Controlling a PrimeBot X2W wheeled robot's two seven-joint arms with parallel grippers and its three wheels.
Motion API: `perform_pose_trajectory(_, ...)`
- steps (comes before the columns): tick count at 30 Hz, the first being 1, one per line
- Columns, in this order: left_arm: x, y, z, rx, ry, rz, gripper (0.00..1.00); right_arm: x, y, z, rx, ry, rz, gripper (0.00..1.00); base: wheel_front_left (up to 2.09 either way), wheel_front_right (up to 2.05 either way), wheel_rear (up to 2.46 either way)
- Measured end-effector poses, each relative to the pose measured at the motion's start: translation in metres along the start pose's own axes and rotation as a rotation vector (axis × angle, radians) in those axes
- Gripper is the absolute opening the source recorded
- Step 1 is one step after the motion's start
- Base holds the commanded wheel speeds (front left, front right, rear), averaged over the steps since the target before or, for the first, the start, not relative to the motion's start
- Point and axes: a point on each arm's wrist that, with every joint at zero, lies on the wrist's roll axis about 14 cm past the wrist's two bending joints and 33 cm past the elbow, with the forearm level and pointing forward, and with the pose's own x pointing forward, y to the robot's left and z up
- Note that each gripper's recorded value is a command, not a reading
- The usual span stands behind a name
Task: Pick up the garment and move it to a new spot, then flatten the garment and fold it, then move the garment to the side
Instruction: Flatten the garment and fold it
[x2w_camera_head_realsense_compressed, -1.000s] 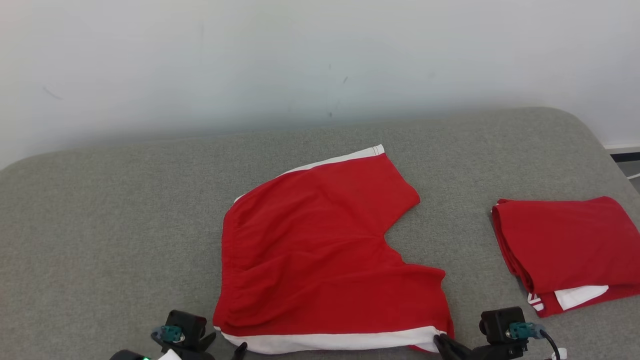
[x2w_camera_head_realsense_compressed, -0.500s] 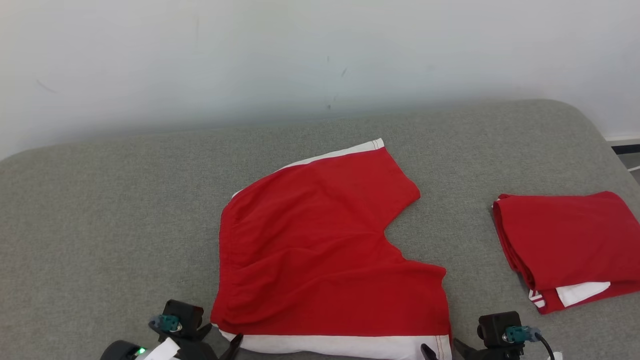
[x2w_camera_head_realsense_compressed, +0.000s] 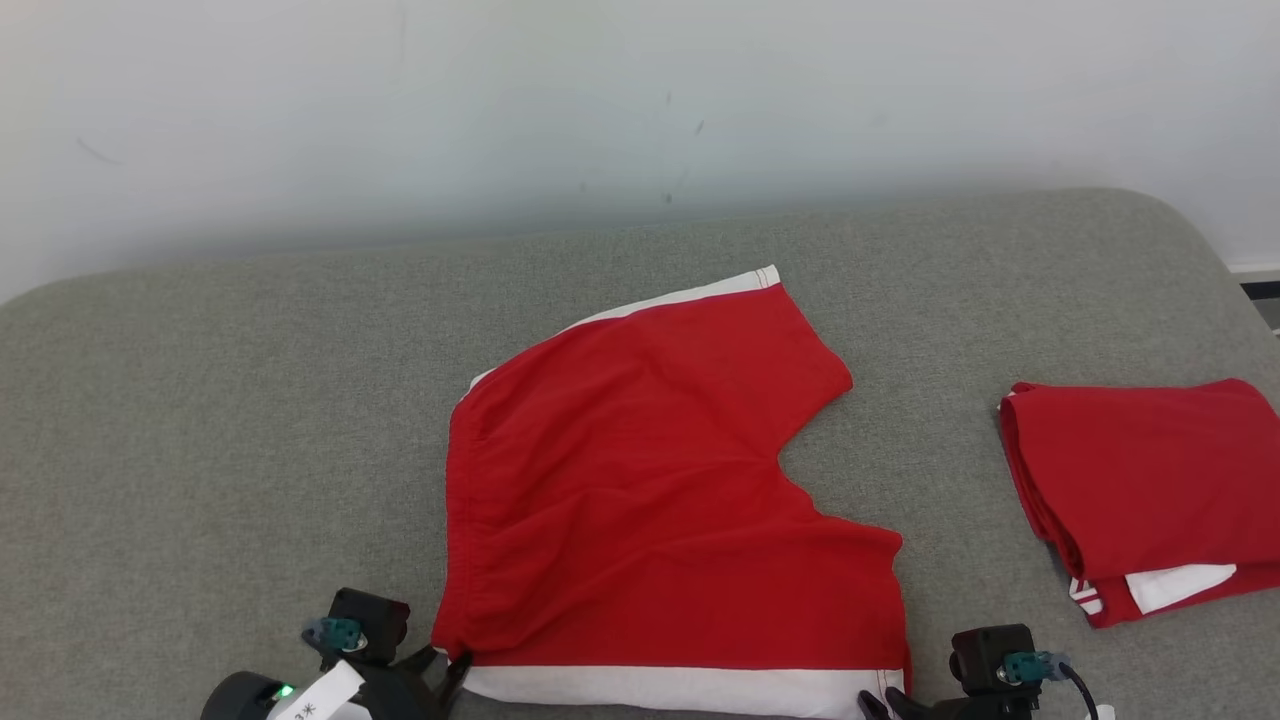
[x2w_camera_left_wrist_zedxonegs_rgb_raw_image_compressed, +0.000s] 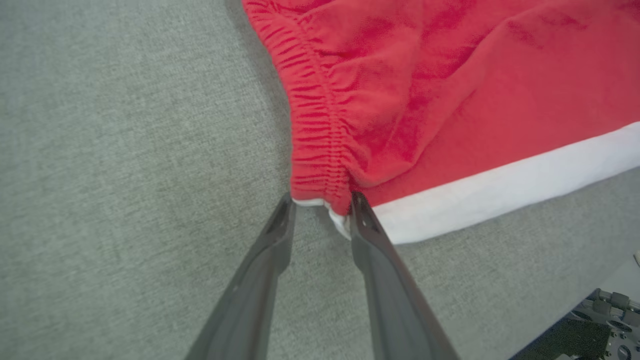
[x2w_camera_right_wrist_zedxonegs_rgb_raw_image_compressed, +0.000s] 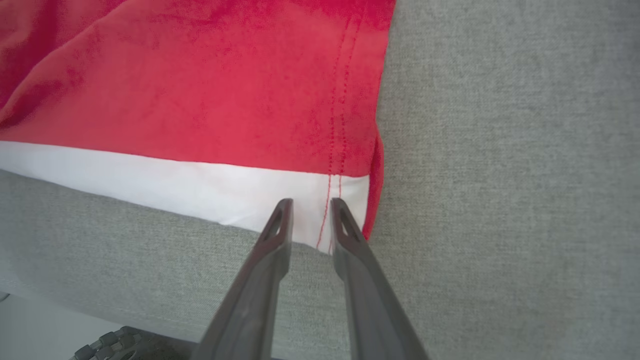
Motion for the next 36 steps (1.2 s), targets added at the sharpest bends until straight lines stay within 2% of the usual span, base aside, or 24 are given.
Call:
perform_pose_trajectory(3,0.0,0.001,-0.003,-0.003,0.009,0.002,0.49,0.001,-0.002,-0.005,0.003,0.017,-0.006,0.38,0.0,0.0,0.0)
perform_pose_trajectory(4,0.001,0.001,-0.004,-0.004,0.012,0.002,0.79,0.002,-0.003,-0.006,0.003,0.021,-0.008,0.44,0.0,0.0,0.0)
perform_pose_trajectory(5,0.001,0.001,-0.005,-0.005,0.014,0.003,0.91,0.002,-0.003,-0.007,0.004,0.022,-0.01,0.48,0.0,0.0,0.0)
perform_pose_trajectory(6,0.001,0.001,-0.005,-0.005,0.015,0.003,1.0,0.002,-0.004,-0.007,0.005,0.022,-0.012,0.66,0.0,0.0,0.0)
perform_pose_trajectory(9,0.001,0.002,-0.006,-0.007,0.018,0.005,1.0,0.003,-0.006,-0.007,0.007,0.022,-0.018,0.62,0.0,0.0,0.0)
perform_pose_trajectory(10,0.001,0.003,-0.006,-0.007,0.019,0.006,1.0,0.003,-0.007,-0.008,0.008,0.025,-0.02,0.58,0.0,0.0,0.0)
perform_pose_trajectory(11,0.001,0.003,-0.006,-0.007,0.019,0.006,1.0,0.003,-0.008,-0.01,0.008,0.03,-0.023,0.49,0.0,0.0,0.0)
perform_pose_trajectory(16,0.003,0.004,-0.004,-0.006,0.017,0.007,1.0,0.005,-0.008,-0.014,0.012,0.043,-0.025,0.43,0.0,0.0,0.0)
perform_pose_trajectory(19,0.003,0.004,-0.005,-0.009,0.02,0.007,0.89,0.007,-0.007,-0.013,0.013,0.045,-0.023,0.38,0.0,0.0,0.0)
perform_pose_trajectory(20,0.004,0.004,-0.006,-0.01,0.022,0.007,0.74,0.008,-0.007,-0.012,0.012,0.043,-0.022,0.33,0.0,0.0,0.0)
perform_pose_trajectory(22,0.004,0.005,-0.006,-0.011,0.025,0.008,0.52,0.009,-0.007,-0.011,0.011,0.043,-0.022,0.22,0.0,0.0,0.0)
perform_pose_trajectory(25,0.005,0.005,-0.008,-0.014,0.03,0.008,0.42,0.009,-0.008,-0.014,0.017,0.051,-0.026,0.0,0.0,0.0,0.0)
perform_pose_trajectory(29,0.005,0.005,-0.009,-0.018,0.031,0.007,0.26,0.01,-0.009,-0.014,0.019,0.052,-0.028,0.0,0.0,0.0,0.0)
perform_pose_trajectory(30,0.005,0.004,-0.008,-0.021,0.027,0.007,0.19,0.01,-0.009,-0.014,0.019,0.051,-0.028,0.0,0.0,0.0,0.0)
perform_pose_trajectory(31,0.005,0.004,-0.008,-0.021,0.027,0.007,0.19,0.01,-0.009,-0.014,0.019,0.051,-0.028,0.0,0.0,0.0,0.0)
perform_pose_trajectory(32,0.006,0.004,-0.008,-0.023,0.025,0.006,0.13,0.01,-0.009,-0.014,0.019,0.051,-0.029,0.0,0.0,0.0,0.0)
perform_pose_trajectory(33,0.006,0.003,-0.008,-0.025,0.025,0.005,0.03,0.01,-0.009,-0.014,0.019,0.051,-0.029,0.0,0.0,0.0,0.0)
perform_pose_trajectory(34,0.006,0.003,-0.008,-0.025,0.025,0.004,0.0,0.011,-0.009,-0.013,0.019,0.05,-0.029,0.0,0.0,0.0,0.0)
perform_pose_trajectory(36,0.006,0.003,-0.008,-0.025,0.024,0.005,0.0,0.011,-0.009,-0.011,0.017,0.042,-0.028,0.0,0.0,0.0,0.0)
